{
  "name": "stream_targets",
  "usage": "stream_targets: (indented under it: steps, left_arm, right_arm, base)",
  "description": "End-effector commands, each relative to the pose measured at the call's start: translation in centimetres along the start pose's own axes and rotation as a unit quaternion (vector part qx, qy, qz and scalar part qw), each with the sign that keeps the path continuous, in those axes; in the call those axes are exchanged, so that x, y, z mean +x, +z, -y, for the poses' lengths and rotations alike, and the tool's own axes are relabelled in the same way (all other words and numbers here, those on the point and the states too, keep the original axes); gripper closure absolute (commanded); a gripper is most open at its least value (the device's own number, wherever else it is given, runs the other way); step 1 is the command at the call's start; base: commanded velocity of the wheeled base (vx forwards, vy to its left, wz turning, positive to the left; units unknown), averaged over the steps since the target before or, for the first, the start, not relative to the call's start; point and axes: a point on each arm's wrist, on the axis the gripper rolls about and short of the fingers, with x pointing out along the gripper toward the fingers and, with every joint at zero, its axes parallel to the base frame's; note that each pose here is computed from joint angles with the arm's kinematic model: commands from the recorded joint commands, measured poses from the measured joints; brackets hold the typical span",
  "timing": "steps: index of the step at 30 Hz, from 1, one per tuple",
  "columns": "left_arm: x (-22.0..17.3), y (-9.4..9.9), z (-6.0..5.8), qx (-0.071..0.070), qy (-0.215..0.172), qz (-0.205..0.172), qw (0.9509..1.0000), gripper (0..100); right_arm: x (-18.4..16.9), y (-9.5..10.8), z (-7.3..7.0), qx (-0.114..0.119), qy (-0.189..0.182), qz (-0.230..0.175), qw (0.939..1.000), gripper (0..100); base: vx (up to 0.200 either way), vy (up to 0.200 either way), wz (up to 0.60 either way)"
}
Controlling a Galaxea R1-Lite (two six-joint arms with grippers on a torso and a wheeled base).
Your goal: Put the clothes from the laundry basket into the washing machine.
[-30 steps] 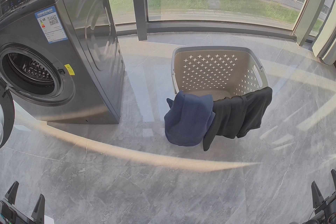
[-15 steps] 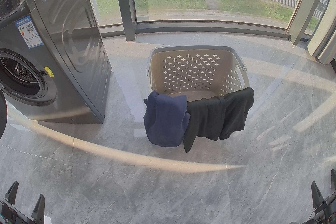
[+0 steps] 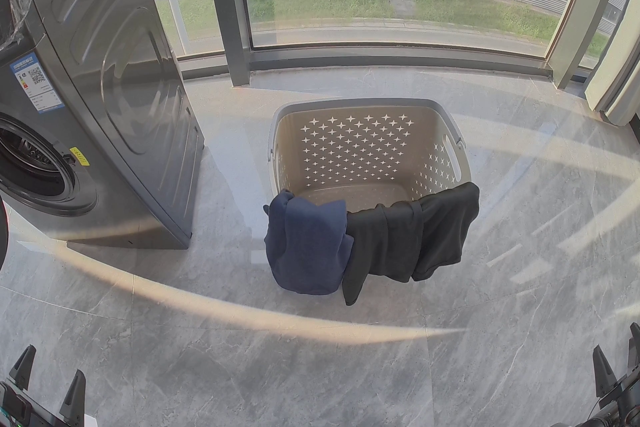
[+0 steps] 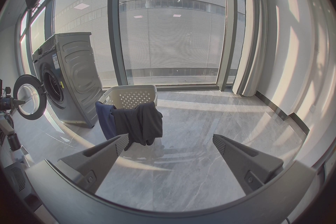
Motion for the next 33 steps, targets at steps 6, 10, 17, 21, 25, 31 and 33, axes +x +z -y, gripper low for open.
stream_targets:
  steps: [6, 10, 17, 21, 25, 31, 33]
  left_arm:
    - [0.02, -0.43, -0.01, 0.001, 0.000, -0.001, 1.0000, 0]
    - [0.02, -0.43, -0.01, 0.000, 0.000, -0.001, 1.0000, 0]
    - [0.02, -0.43, -0.01, 0.000, 0.000, -0.001, 1.0000, 0]
    - [0.02, -0.43, -0.01, 0.000, 0.000, -0.001, 1.0000, 0]
    - [0.02, -0.43, -0.01, 0.000, 0.000, -0.001, 1.0000, 0]
    - [0.02, -0.43, -0.01, 0.001, 0.000, -0.001, 1.0000, 0]
    - [0.02, -0.43, -0.01, 0.001, 0.000, -0.001, 1.0000, 0]
  right_arm:
    - [0.01, -0.38, 0.00, 0.000, 0.000, 0.000, 1.0000, 0]
    - [0.01, -0.38, 0.00, 0.000, 0.000, 0.000, 1.0000, 0]
    - [0.01, -0.38, 0.00, 0.000, 0.000, 0.000, 1.0000, 0]
    - [0.01, -0.38, 0.00, 0.000, 0.000, 0.000, 1.0000, 0]
    - [0.01, -0.38, 0.00, 0.000, 0.000, 0.000, 1.0000, 0]
    - [0.01, -0.38, -0.01, 0.000, 0.001, 0.000, 1.0000, 0]
    - [0.01, -0.38, -0.01, 0.000, 0.001, 0.000, 1.0000, 0]
  base:
    - [0.000, -0.067, 0.00]
    - [0.000, -0.200, 0.00]
    - [0.000, -0.200, 0.00]
    - [0.000, -0.200, 0.00]
    - [0.000, -0.050, 0.00]
    - [0.100, 0.000, 0.00]
    - [0.200, 0.000, 0.00]
